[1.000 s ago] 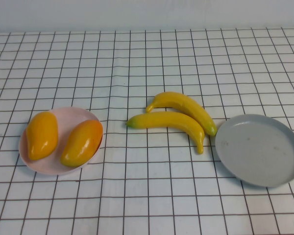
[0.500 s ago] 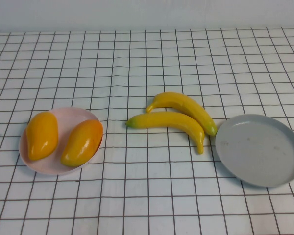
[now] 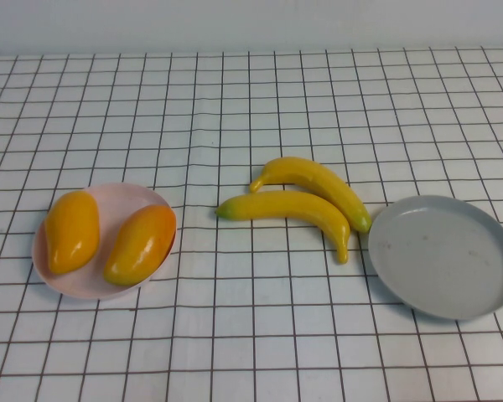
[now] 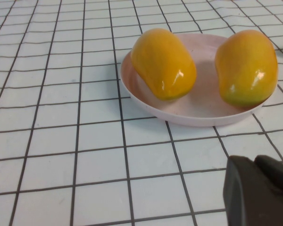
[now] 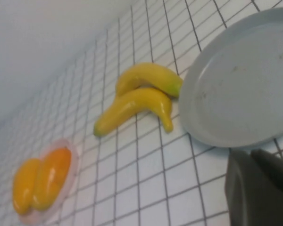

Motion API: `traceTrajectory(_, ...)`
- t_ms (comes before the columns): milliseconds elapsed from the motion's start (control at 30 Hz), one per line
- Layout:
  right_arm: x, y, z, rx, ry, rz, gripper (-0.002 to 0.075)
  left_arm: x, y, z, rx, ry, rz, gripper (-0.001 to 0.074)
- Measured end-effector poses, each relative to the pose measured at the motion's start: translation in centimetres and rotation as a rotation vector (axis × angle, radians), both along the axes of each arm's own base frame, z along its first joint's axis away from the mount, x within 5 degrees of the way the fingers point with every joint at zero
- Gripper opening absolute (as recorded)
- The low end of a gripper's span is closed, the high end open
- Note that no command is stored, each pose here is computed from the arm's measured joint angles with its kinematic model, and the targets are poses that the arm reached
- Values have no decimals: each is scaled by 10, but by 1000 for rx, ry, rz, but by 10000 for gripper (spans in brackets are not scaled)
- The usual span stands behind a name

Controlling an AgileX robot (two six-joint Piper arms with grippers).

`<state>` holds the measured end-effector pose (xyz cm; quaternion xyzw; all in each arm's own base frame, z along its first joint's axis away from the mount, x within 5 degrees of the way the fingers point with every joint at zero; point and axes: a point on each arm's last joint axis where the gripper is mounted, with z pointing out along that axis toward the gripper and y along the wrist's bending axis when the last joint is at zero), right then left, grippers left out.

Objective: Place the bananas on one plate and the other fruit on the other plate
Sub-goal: Put another type of fruit in the right plate

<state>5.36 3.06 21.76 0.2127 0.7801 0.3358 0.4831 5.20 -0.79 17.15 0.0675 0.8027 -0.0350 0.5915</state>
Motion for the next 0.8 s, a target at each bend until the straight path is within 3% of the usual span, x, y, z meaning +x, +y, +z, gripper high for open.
traceTrajectory(267, 53, -9, 64, -379, 405, 200, -15, 0, 0, 0, 0, 0, 0, 3)
traceTrajectory(467, 121, -7, 77, -478, 616, 383, -15, 0, 0, 0, 0, 0, 0, 3)
traceTrajectory(600, 168, 18, 78, -608, 644, 518, -15, 0, 0, 0, 0, 0, 0, 3)
traceTrajectory(800, 239, 81, 60, -868, 693, 822, -15, 0, 0, 0, 0, 0, 0, 3)
